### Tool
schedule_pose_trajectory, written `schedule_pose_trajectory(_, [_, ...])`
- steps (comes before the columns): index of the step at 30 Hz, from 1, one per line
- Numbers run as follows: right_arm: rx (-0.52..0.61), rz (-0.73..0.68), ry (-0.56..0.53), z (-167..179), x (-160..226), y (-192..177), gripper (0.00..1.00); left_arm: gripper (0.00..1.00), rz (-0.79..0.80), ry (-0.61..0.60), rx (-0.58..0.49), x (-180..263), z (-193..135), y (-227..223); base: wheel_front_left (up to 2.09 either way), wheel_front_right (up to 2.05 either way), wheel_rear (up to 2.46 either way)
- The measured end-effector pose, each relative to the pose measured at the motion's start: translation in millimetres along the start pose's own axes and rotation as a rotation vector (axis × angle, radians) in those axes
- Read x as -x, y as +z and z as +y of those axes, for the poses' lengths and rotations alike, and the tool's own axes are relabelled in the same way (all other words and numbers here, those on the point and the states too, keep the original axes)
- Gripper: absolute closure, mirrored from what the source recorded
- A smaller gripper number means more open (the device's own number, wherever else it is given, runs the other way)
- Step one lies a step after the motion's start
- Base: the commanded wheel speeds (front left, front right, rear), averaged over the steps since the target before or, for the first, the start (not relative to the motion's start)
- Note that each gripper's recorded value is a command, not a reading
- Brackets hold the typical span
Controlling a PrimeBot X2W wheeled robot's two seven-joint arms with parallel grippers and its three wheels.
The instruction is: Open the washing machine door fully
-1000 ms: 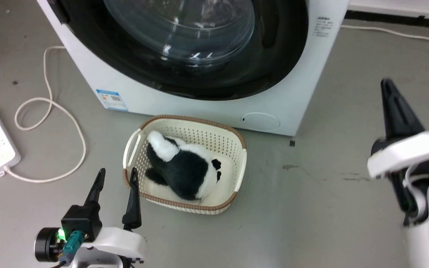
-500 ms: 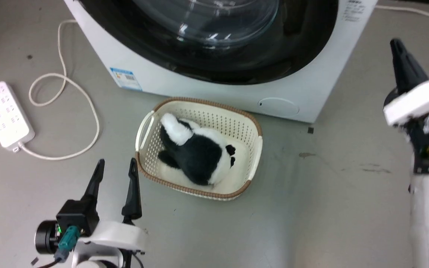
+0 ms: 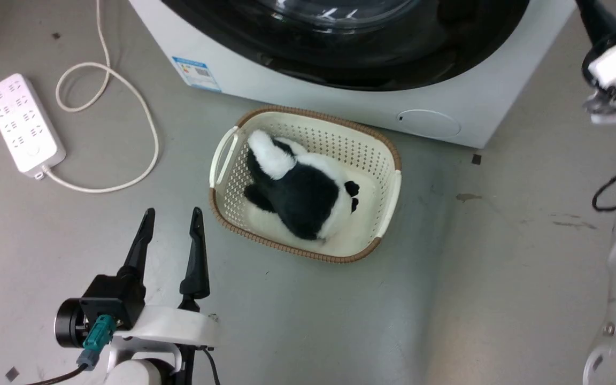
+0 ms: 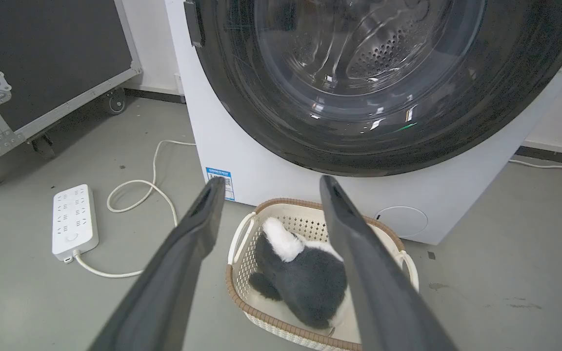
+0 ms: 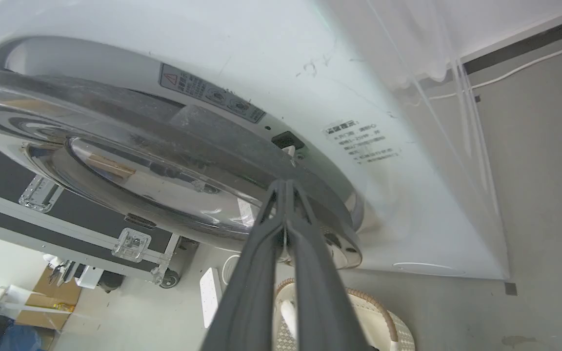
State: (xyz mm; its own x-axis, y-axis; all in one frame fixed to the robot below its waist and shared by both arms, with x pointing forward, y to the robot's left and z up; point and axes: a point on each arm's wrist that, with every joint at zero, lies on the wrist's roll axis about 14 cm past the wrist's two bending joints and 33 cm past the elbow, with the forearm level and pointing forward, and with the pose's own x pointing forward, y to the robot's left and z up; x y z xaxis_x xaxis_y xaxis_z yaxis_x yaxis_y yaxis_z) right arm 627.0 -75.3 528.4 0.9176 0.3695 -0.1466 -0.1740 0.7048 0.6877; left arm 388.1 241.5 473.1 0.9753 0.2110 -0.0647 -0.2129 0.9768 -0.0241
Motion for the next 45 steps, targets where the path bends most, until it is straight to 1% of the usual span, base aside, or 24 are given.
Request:
schedule_pose_trajectory(5, [-0.102, 0.055, 0.023, 7.3, -23.4, -2.2, 1.00, 0.00, 0.000, 0.012, -0.009, -1.6, 3.9, -2.0, 0.00, 0.00, 0.00])
schedule_pose_trajectory(8, [-0.136, 0.098, 0.037, 13.2, -35.8, -6.8, 1.00, 0.00, 0.001, 0.017, -0.011, -3.0, 5.7, -3.0, 0.00, 0.00, 0.00])
schedule_pose_trajectory(11, [-0.170, 0.107, 0.054, 18.9, -46.7, -3.8, 1.00, 0.00, 0.006, 0.021, -0.012, -3.2, 6.5, -5.6, 0.00, 0.00, 0.00])
schedule_pose_trajectory(12, [-0.204, 0.113, 0.066, 23.3, -55.7, -1.2, 1.00, 0.00, 0.007, 0.034, -0.010, -2.3, 9.5, -7.1, 0.00, 0.00, 0.00])
schedule_pose_trajectory(17, [-0.264, 0.134, 0.074, 23.7, -66.7, -2.1, 1.00, 0.00, 0.011, 0.046, -0.009, -1.6, 12.6, -9.6, 0.00, 0.00, 0.00])
schedule_pose_trajectory(24, [-0.331, 0.212, 0.092, 24.9, -75.7, -9.8, 1.00, 0.00, -0.011, 0.053, -0.013, -6.2, 14.9, -5.7, 0.00, 0.00, 0.00])
schedule_pose_trajectory(29, [-0.374, 0.302, 0.115, 30.9, -69.8, -20.6, 1.00, 0.00, -0.031, 0.055, -0.010, -5.6, 15.2, -0.6, 0.00, 0.00, 0.00])
schedule_pose_trajectory(34, [-0.412, 0.372, 0.146, 42.8, -55.4, -30.3, 1.00, 0.00, -0.070, 0.047, -0.005, -3.3, 13.1, 10.7, 0.00, 0.00, 0.00])
schedule_pose_trajectory(40, [-0.463, 0.445, 0.172, 49.4, -26.1, -42.9, 1.00, 0.00, -0.114, 0.030, 0.002, 3.8, 7.4, 24.7, 0.00, 0.00, 0.00])
schedule_pose_trajectory(45, [-0.448, 0.523, 0.214, 64.2, 1.7, -60.2, 1.00, 0.00, -0.122, 0.014, 0.008, 13.7, 2.8, 28.4, 0.00, 0.00, 0.00])
